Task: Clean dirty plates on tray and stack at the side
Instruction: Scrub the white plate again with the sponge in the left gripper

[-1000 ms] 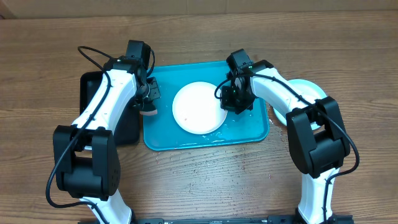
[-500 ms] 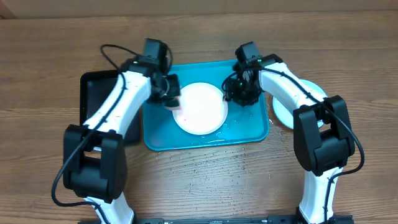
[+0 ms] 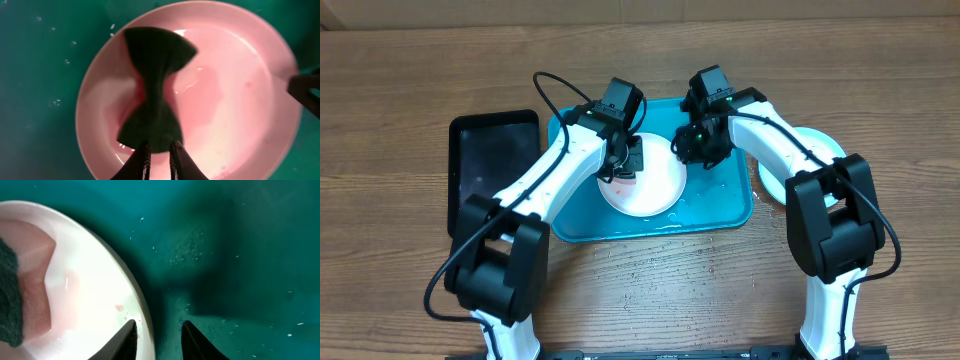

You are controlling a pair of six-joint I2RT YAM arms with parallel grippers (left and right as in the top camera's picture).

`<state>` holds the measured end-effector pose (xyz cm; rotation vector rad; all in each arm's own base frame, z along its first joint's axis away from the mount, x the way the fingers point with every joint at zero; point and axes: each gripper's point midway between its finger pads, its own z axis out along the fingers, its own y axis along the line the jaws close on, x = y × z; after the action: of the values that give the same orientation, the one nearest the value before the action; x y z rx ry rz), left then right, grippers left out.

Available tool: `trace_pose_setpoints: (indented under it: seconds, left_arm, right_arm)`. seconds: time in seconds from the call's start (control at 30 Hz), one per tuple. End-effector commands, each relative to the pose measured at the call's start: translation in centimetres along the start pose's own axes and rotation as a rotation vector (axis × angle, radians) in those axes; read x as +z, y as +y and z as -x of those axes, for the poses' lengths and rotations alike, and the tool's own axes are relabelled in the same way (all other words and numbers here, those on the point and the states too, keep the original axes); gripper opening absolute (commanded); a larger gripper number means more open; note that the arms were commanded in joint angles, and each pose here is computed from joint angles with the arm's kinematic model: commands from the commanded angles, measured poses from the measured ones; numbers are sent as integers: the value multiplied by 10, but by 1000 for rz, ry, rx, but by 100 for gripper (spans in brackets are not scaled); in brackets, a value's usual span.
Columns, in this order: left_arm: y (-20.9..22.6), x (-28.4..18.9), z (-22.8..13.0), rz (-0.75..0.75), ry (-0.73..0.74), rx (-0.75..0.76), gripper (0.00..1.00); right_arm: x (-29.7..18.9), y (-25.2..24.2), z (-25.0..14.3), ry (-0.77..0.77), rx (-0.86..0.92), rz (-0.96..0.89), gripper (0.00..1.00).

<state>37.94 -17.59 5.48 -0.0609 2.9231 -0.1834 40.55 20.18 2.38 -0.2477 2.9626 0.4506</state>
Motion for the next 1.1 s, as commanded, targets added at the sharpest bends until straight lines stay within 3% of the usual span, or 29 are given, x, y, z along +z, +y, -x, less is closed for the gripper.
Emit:
trace_pose_setpoints:
  seconds: [0.0, 0.33, 0.47, 0.6, 1.07]
  left_arm:
    - [15, 17, -7, 74, 35, -18, 15]
    - [11, 18, 3, 65, -7, -18, 21]
    - [10, 18, 15, 65, -60, -11, 33]
    - [6, 18, 23, 47, -93, -2, 39]
    - [9, 32, 17, 64, -59, 0, 40]
  right_arm:
    - [9, -1, -4, 23, -11, -7, 31]
    - [9, -2, -8, 38, -7, -10, 30]
    - [9, -2, -7, 38, -7, -10, 30]
    - [9, -2, -7, 38, -7, -10, 30]
    - [9, -2, -7, 38, -7, -10, 29]
